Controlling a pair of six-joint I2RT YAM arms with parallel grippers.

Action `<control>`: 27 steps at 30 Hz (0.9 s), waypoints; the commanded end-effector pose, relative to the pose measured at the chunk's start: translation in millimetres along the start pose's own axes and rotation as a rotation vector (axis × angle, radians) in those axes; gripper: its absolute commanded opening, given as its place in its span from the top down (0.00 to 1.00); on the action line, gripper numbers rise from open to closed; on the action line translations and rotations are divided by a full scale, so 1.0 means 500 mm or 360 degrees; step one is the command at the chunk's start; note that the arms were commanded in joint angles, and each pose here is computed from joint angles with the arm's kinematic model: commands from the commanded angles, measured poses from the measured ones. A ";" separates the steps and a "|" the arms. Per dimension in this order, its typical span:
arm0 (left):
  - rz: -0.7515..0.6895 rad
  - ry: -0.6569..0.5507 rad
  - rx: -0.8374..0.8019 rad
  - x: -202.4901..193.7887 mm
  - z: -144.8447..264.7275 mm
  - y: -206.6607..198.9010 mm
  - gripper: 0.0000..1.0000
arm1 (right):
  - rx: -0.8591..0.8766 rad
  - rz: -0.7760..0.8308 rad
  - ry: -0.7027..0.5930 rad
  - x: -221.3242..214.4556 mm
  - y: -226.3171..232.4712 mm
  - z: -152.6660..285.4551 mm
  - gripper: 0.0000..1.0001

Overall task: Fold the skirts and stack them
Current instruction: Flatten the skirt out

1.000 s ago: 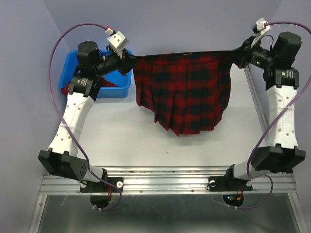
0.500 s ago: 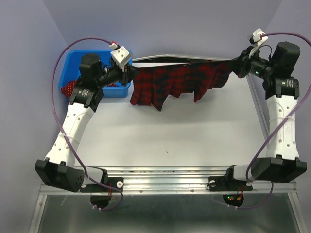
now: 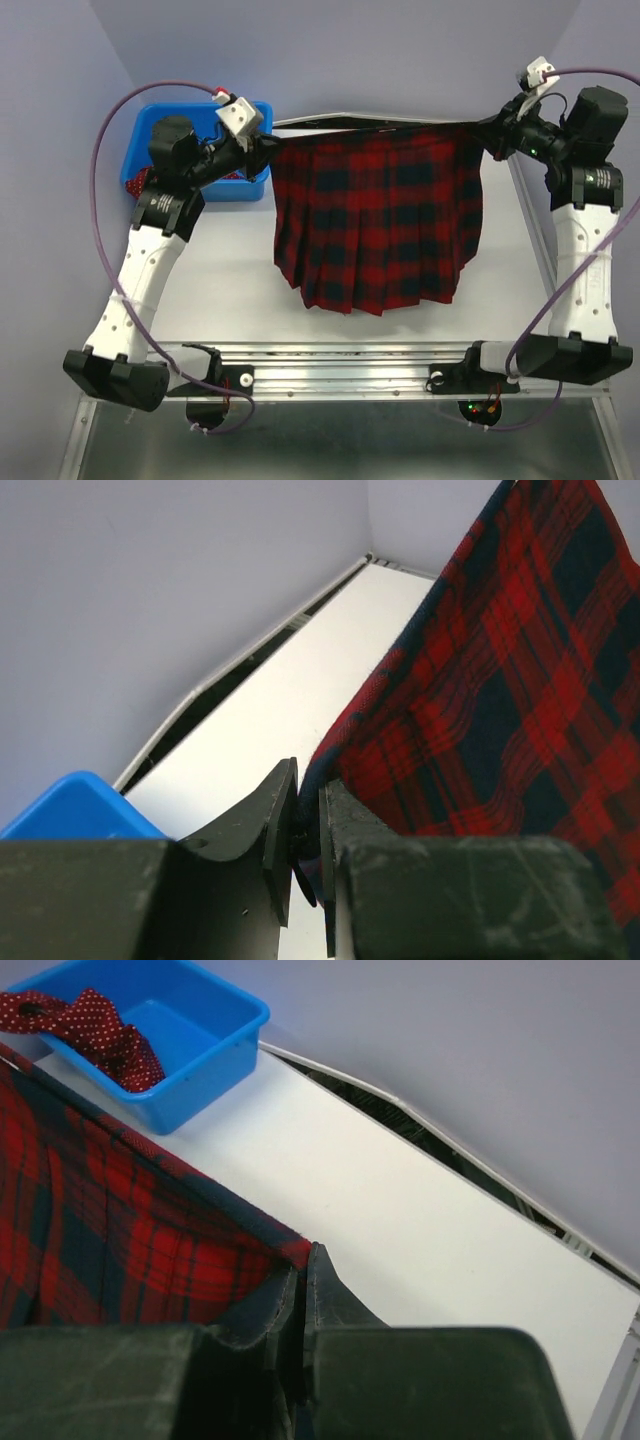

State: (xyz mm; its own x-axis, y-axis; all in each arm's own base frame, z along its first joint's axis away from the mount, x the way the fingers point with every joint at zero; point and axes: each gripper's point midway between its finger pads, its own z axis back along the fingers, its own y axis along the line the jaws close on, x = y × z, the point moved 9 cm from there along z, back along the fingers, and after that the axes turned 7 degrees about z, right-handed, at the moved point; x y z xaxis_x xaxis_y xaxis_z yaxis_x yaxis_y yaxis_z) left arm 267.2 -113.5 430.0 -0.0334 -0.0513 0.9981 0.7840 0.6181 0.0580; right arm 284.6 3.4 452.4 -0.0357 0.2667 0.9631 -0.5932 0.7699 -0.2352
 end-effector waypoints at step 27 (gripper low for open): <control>-0.0158 -0.0181 0.0323 0.038 0.098 -0.029 1.00 | -0.0592 0.0378 0.0126 0.022 -0.021 0.125 0.99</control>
State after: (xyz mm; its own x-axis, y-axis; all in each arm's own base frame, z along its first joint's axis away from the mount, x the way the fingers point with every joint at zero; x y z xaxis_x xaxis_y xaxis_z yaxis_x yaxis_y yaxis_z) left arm 255.2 -118.0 420.4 -0.0483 -0.0230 0.9986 0.7714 0.6343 0.0519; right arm 263.0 2.7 453.6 -0.0555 0.3119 0.9485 -0.5552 0.7800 -0.2889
